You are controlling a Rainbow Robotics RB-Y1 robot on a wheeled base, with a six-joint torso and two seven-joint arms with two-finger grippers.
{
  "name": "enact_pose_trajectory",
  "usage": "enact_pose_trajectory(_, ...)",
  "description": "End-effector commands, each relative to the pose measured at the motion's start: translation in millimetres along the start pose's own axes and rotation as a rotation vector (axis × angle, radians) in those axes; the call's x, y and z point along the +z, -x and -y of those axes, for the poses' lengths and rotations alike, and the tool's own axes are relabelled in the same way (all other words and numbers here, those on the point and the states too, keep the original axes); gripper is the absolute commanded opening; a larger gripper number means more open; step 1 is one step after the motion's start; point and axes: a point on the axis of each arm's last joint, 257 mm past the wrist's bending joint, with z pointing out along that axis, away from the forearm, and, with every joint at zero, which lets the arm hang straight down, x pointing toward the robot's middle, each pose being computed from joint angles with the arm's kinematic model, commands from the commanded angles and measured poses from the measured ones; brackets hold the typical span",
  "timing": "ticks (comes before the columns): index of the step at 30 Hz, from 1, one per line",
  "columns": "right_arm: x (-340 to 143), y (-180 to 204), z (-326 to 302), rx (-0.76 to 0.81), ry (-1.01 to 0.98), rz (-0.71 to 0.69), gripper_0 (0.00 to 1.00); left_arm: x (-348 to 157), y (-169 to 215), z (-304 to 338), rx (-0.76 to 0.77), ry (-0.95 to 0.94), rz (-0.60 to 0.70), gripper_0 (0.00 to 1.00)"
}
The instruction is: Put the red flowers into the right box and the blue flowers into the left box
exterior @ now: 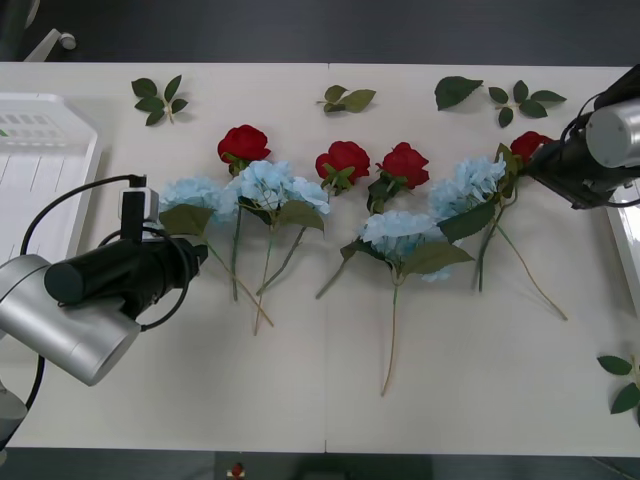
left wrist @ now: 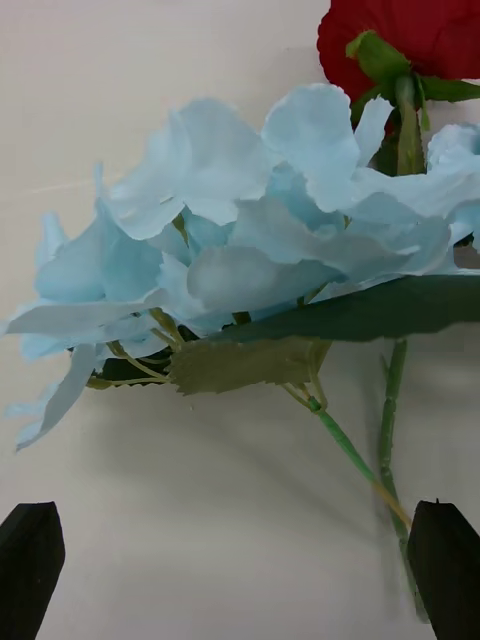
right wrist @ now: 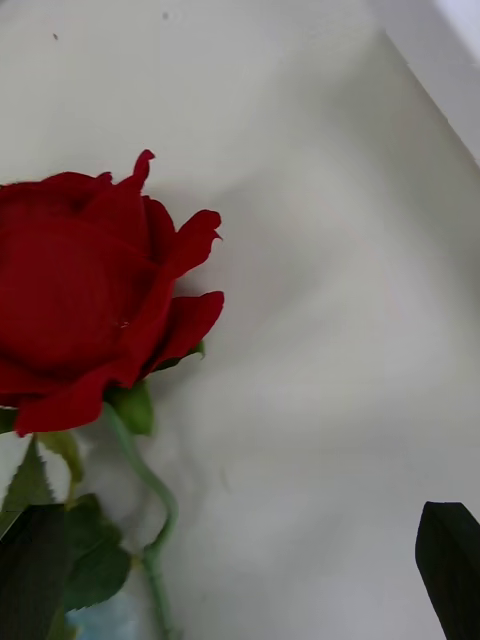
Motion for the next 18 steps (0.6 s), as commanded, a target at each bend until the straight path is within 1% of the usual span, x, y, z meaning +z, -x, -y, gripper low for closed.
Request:
enact_pose_trajectory(1,4,14,-36,-0.079,0.06,0.051,1.0,-5,25,13,0.01,-0.019,0.047,1.0)
enact_pose_trajectory(9,24,2,-63,-0.096,0.09,0.078,1.0,25,20,22,0.031,-0.012,0.006,1.0)
enact_pose_trajectory(18,31,2,-56,-0.115,0.055,0.095,1.0,55,30,48,0.029,-0.015,-0.015,1.0)
